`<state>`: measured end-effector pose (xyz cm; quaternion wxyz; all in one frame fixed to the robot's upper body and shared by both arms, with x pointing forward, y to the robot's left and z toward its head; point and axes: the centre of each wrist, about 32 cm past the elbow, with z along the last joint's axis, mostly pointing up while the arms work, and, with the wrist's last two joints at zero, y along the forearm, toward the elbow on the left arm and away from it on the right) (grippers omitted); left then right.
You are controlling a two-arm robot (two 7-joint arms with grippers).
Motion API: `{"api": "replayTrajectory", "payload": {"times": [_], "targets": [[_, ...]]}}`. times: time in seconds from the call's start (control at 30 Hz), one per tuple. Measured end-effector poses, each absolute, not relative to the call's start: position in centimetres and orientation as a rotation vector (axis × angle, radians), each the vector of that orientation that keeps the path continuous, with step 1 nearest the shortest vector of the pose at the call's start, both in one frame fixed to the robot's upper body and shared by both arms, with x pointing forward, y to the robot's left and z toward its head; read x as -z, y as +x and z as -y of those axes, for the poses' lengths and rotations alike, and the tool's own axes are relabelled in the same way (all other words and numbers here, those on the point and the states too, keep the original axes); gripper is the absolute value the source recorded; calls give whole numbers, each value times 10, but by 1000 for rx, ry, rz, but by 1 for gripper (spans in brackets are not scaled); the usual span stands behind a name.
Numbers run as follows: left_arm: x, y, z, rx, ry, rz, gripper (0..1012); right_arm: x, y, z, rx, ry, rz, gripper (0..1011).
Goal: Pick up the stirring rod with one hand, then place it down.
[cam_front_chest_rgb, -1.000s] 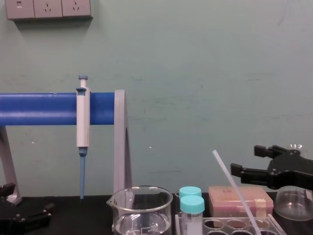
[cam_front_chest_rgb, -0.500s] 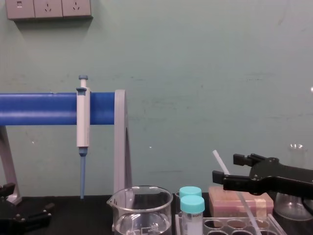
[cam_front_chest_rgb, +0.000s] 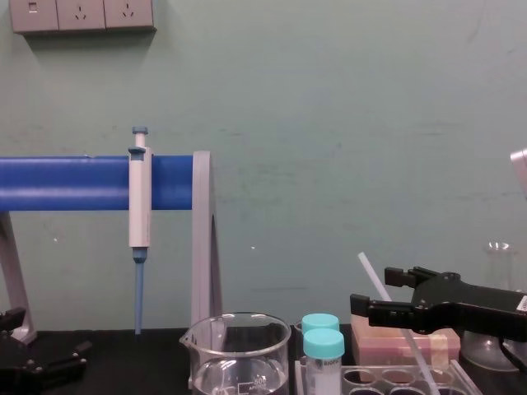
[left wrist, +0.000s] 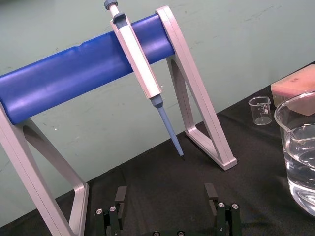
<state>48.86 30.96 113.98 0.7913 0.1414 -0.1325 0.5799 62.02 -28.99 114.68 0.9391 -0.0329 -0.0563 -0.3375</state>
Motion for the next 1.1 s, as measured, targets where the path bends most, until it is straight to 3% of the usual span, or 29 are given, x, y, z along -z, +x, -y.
{"api": "replayTrajectory", "payload": {"times": [0.43,0.83,1.1], "targets": [[-1140,489,-310,-1248,304,285,1000,-1147,620,290,689,-68,115,969],[-1140,489,-310,-1248,304,285,1000,-1147,620,290,690,-67,116,652],[-1140,489,-310,-1248,304,285,1000,-1147,620,290,690,-67,116,367]]}}
